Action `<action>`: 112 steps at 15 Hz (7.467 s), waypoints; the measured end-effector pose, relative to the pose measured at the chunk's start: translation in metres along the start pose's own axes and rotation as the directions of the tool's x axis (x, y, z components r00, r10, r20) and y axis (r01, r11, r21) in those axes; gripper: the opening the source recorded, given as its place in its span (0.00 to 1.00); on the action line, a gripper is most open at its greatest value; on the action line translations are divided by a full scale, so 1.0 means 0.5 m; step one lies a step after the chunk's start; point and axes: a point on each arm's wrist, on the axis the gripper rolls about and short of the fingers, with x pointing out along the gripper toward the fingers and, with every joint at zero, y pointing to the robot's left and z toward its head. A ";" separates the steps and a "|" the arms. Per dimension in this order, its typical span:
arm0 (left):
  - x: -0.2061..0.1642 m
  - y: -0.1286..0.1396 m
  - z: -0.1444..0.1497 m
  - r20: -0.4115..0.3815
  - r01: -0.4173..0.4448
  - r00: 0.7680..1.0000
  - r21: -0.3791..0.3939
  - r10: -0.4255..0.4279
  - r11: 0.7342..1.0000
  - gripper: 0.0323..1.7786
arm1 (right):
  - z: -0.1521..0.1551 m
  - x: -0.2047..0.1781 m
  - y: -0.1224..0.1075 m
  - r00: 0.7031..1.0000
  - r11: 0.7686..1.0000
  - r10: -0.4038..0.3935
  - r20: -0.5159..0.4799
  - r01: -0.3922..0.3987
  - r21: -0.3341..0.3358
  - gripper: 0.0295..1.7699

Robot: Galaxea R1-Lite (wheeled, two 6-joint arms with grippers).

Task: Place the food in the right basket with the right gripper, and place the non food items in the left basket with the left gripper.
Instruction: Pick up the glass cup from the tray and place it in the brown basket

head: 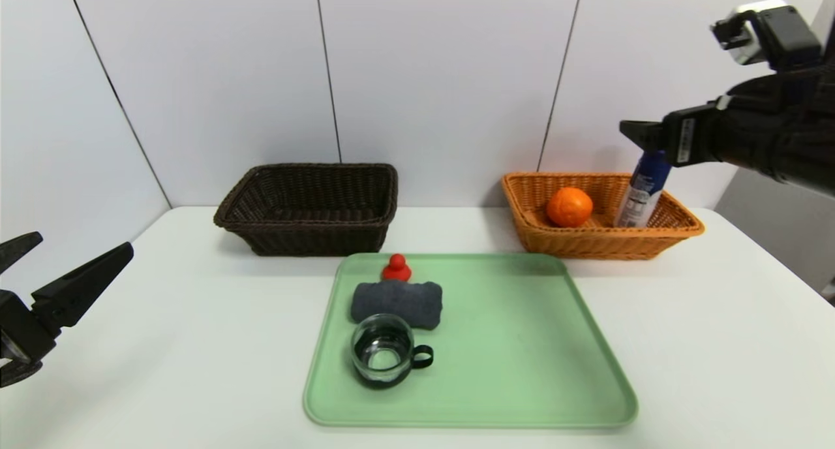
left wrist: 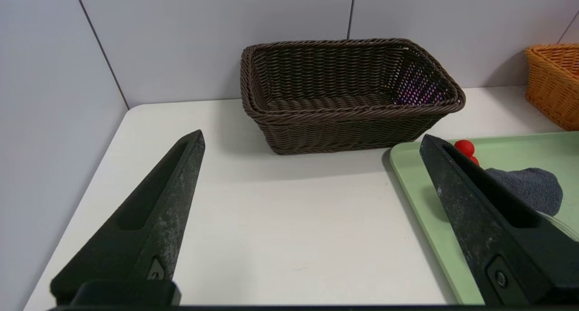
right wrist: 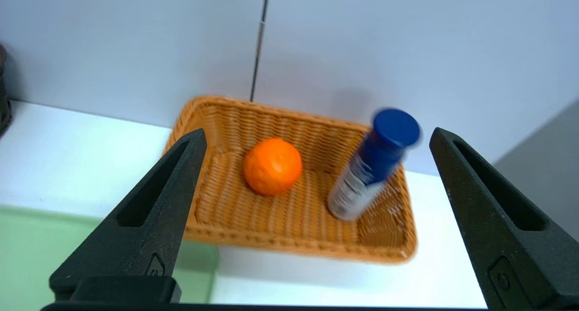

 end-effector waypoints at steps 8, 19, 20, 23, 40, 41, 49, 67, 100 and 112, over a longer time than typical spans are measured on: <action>0.017 -0.018 0.043 -0.040 0.084 0.996 0.044 -0.082 0.996 0.95 | -0.181 -0.268 -0.060 0.998 0.998 -0.062 -0.032 0.062 0.002 0.96; 0.084 -0.127 0.001 -0.215 0.508 0.859 0.243 -0.464 0.827 0.95 | -0.295 -0.398 -0.064 0.999 0.999 -0.033 -0.031 0.034 0.006 0.96; 0.088 -0.131 -0.009 -0.236 0.522 0.849 0.228 -0.473 0.822 0.95 | -0.299 -0.404 -0.064 0.999 1.000 -0.025 -0.032 0.025 0.004 0.96; 0.082 -0.145 -0.048 -0.297 0.576 0.800 0.133 -0.522 0.807 0.95 | -0.300 -0.416 -0.065 1.000 1.000 -0.003 -0.008 0.003 -0.005 0.96; 0.131 -0.198 -0.210 -0.114 0.590 0.781 -0.187 -0.614 0.785 0.95 | -0.278 -0.411 -0.067 0.999 0.999 0.032 -0.032 -0.033 -0.027 0.96; 0.133 -0.203 -0.218 -0.134 0.595 0.772 -0.193 -0.621 0.780 0.95 | -0.278 -0.409 -0.066 0.999 0.999 0.034 -0.036 -0.035 -0.027 0.96; 0.139 -0.230 -0.253 -0.214 0.621 0.726 -0.204 -0.653 0.757 0.95 | -0.273 -0.401 -0.065 0.998 0.998 0.050 -0.047 -0.051 -0.027 0.96; 0.178 -0.279 -0.285 -0.255 0.588 0.755 -0.144 -0.604 0.796 0.95 | -0.262 -0.401 -0.067 0.998 0.999 0.049 -0.035 -0.050 -0.019 0.96; 0.196 -0.325 -0.304 -0.262 0.579 0.767 -0.111 -0.585 0.808 0.95 | -0.259 -0.400 -0.066 0.996 0.997 0.080 -0.028 -0.080 -0.015 0.96; 0.209 -0.331 -0.309 -0.260 0.549 0.785 -0.125 -0.562 0.826 0.95 | -0.260 -0.401 -0.066 0.996 0.996 0.082 -0.027 -0.082 -0.016 0.96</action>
